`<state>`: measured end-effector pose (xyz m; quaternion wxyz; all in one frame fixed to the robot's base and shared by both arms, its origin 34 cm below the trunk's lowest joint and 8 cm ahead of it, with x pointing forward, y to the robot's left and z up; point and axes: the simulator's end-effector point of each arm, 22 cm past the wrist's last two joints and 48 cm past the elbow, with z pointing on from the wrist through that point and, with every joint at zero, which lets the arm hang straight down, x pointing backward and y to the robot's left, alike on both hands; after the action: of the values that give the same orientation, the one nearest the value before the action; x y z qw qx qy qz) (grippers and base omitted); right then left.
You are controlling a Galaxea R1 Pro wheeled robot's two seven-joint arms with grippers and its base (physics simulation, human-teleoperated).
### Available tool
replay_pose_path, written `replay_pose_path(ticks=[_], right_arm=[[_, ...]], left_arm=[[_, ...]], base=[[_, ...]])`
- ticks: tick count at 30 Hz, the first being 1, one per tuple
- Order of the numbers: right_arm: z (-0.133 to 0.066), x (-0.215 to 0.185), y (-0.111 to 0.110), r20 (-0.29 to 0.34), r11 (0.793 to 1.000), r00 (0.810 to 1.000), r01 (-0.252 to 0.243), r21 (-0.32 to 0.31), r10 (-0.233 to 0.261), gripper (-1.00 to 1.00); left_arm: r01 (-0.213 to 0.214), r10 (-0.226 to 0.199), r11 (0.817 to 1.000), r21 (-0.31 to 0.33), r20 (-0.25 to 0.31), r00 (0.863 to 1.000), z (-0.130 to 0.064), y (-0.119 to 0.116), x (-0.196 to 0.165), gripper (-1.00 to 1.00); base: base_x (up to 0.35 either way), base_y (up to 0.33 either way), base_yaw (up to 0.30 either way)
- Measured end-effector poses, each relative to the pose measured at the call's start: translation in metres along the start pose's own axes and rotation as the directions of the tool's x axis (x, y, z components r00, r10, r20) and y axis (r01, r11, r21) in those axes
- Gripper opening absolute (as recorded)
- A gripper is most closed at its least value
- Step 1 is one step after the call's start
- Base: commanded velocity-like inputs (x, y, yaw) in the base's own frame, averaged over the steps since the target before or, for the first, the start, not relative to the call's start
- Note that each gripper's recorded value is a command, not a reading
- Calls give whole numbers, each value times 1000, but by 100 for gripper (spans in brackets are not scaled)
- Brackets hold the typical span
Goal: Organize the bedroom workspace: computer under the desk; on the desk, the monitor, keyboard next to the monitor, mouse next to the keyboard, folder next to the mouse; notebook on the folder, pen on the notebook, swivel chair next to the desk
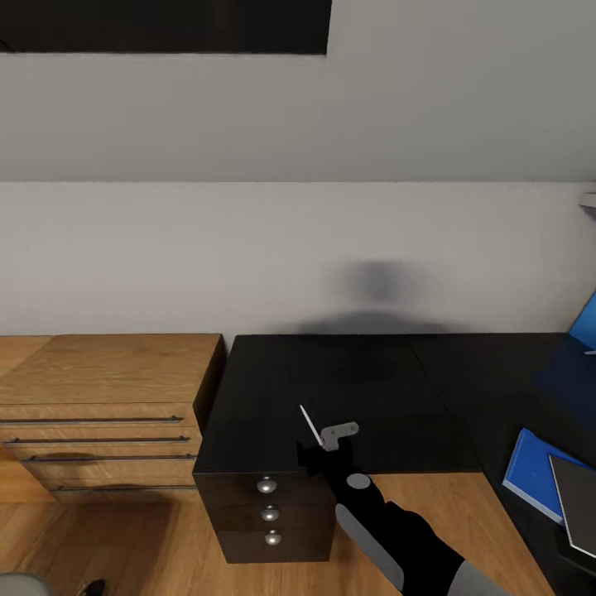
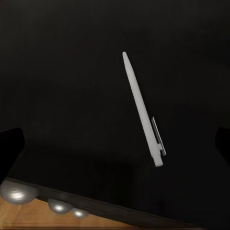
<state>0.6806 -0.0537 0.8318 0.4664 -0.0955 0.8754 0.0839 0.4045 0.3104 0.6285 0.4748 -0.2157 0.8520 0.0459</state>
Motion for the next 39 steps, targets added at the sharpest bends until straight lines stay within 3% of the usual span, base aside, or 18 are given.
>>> replay_pose_path(ticks=[22, 32, 39], right_arm=[[0, 2, -1, -8, 1000, 1000, 7, 2, -7, 100], [0, -5, -6, 25, 990, 990, 141, 31, -142, 100], [0, -4, -5, 22, 986, 986, 167, 29, -167, 100]], left_arm=[[-20, 20, 1000, -7, -16, 1000, -3, 8, 6, 100], [-23, 23, 1000, -7, -18, 1000, -4, 8, 7, 100], [-24, 24, 1000, -6, -18, 1000, -4, 8, 7, 100]], base=[[0, -58, 0], [69, -2, 0], [158, 0, 0]])
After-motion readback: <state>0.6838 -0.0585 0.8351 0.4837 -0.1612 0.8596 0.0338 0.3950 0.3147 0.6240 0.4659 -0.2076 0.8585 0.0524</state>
